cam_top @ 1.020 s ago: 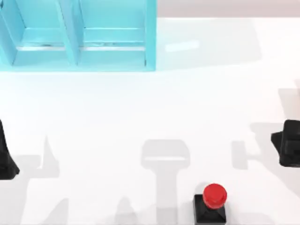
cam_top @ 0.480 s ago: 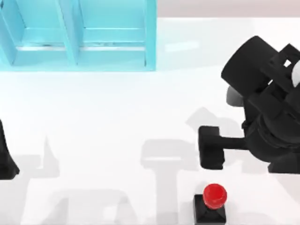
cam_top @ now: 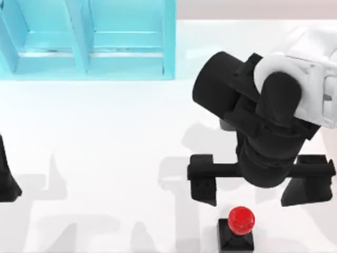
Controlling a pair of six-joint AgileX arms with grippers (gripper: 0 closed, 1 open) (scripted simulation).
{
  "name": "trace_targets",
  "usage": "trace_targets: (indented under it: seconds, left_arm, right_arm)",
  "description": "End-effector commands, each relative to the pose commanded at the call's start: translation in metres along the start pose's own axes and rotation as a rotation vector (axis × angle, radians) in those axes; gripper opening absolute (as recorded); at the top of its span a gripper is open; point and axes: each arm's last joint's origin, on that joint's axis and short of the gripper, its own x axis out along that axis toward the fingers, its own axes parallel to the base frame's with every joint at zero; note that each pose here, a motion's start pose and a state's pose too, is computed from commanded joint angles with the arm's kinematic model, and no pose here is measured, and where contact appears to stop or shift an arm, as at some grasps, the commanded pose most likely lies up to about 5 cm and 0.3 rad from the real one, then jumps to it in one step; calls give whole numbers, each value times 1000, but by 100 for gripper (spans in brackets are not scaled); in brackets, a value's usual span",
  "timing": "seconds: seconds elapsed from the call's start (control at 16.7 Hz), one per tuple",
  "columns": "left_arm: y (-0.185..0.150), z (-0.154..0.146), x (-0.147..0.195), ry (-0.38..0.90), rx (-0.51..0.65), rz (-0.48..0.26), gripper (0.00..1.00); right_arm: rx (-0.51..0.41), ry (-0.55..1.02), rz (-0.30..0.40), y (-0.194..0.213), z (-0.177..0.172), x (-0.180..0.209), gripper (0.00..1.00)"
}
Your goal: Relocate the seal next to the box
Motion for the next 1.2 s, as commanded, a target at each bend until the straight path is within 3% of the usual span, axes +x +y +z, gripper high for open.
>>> trace_targets:
  seconds: [0.36,0.9,1.2]
  left_arm:
    - [0,0,0,0,0,0,100]
    - [0,0,0,0,0,0,100]
    - [0,0,0,0,0,0,100]
  right_arm:
    - [2,0,0,-1,1,5,100]
    - [0,-3,3,1,1,95,100]
    - [0,0,0,0,0,100,100]
